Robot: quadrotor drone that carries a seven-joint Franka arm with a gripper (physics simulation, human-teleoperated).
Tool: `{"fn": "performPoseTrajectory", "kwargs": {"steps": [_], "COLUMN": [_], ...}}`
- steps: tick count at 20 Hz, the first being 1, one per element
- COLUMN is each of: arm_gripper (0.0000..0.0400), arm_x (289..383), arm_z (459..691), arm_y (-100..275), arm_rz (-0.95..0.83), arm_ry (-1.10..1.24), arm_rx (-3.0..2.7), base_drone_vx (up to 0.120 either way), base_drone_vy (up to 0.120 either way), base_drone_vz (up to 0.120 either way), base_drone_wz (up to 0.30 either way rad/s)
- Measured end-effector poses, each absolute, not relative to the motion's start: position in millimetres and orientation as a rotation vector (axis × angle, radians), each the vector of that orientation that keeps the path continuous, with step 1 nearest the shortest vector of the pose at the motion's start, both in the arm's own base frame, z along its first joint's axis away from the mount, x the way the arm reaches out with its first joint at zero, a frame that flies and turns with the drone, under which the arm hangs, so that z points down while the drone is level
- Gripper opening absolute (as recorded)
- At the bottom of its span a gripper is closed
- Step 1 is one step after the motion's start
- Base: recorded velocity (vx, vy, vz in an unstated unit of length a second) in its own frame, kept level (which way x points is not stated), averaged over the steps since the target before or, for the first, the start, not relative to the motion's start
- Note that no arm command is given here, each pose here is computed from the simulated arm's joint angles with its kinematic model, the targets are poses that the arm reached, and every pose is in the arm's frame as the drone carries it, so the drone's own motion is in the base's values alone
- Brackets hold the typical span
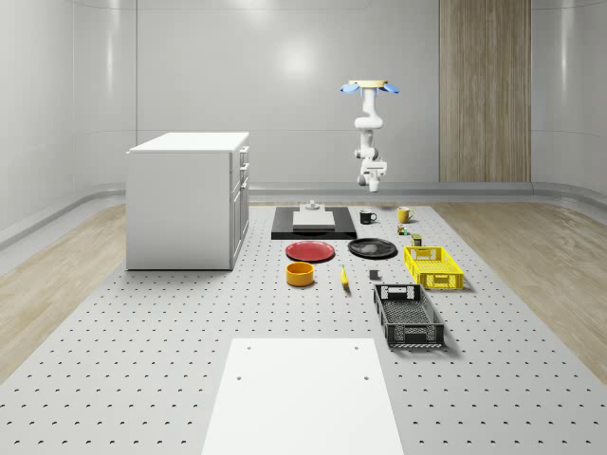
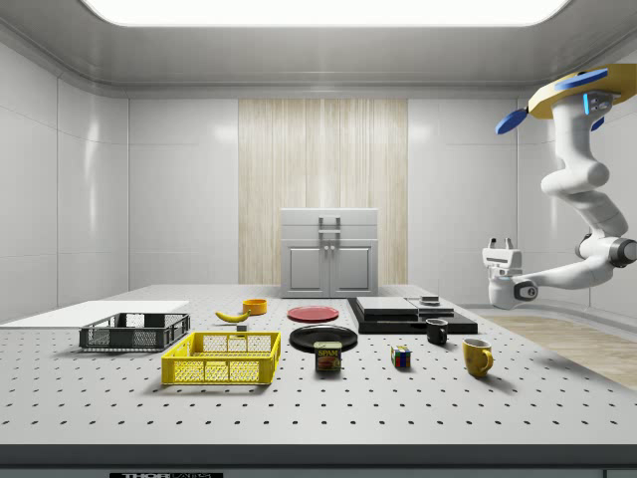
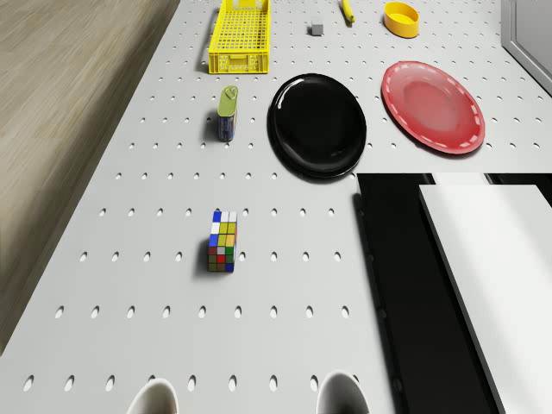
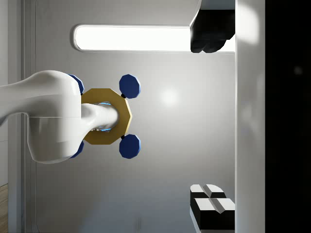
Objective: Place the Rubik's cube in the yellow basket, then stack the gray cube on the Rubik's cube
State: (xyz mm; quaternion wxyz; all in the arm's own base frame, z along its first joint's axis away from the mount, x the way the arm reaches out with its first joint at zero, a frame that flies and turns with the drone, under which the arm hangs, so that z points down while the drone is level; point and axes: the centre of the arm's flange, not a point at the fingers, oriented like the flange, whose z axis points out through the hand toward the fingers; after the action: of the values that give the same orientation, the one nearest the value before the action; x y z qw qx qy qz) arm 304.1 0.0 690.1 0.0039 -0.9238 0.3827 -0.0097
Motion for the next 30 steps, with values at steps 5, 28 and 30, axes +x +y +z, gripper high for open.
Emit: {"fn": "performPoseTrajectory", "kwargs": {"steps": [5,28,30], "arm_gripper": [0.04,0.04,0.04], "arm_x": [303.8,302.1,302.0], "arm_z": [691.0,691.3,691.3], "arm_y": [0.0,2.4,3.3], "arm_rz": [-0.036,-0.076,-0.084], "arm_ry": [1.199,1.204,1.208], "arm_rx": [-2.894,-2.907,-2.915], "base_drone_vx": [0.12,0.113,0.12], "base_drone_vy": [0.12,0.077,0.0], "base_drone_vz": [0.0,0.0,0.0], "base_drone_wz": [0.0,0.0,0.0]}}
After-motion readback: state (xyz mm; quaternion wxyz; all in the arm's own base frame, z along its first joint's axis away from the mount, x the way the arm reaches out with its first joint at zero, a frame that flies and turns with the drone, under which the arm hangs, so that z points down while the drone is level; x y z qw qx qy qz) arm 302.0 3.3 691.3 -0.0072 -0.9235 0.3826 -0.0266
